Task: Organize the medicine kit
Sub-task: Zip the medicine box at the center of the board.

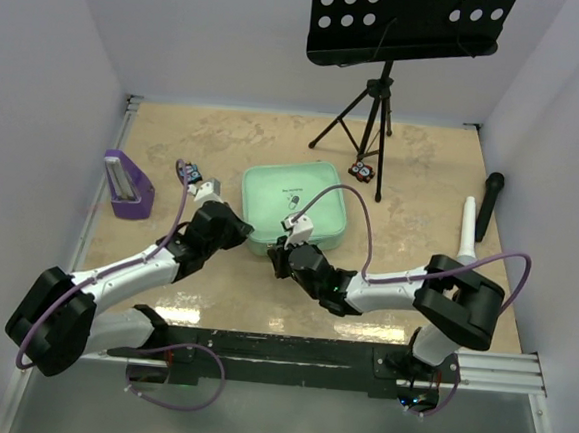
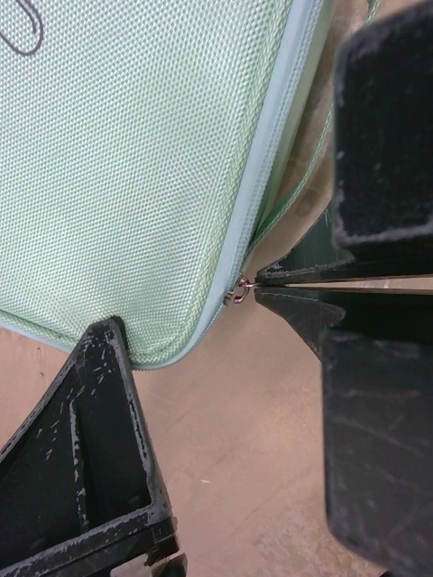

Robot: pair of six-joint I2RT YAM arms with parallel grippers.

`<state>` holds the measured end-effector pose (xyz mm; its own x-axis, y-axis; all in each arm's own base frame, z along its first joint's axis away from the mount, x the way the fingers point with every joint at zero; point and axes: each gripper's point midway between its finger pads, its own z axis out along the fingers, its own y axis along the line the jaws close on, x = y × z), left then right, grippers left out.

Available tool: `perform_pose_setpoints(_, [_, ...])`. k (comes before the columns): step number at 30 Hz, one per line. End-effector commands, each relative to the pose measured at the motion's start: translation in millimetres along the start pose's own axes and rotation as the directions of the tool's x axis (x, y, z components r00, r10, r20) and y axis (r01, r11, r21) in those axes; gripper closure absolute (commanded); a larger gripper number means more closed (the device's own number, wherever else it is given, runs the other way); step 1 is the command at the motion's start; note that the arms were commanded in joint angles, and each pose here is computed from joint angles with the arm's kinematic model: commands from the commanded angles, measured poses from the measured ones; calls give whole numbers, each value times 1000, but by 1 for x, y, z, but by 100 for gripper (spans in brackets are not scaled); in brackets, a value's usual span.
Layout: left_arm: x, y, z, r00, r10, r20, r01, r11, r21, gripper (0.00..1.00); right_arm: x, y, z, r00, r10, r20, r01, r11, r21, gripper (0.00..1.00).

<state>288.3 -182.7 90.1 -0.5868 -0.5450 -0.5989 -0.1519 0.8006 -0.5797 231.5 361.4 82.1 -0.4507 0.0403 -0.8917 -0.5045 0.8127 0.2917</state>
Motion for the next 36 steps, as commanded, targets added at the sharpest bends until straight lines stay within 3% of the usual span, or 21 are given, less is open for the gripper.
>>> perform_pose_setpoints(1, [-2,63,1,996,90,26,-82,974,-213,100,12,-16,-12,999,-9,-40,11,999,53,100])
perform_pose_setpoints(36, [-6,83,-7,994,88,60,-70,964,-255,100,24,-30,-45,982,158,-106,-146,983,111,100])
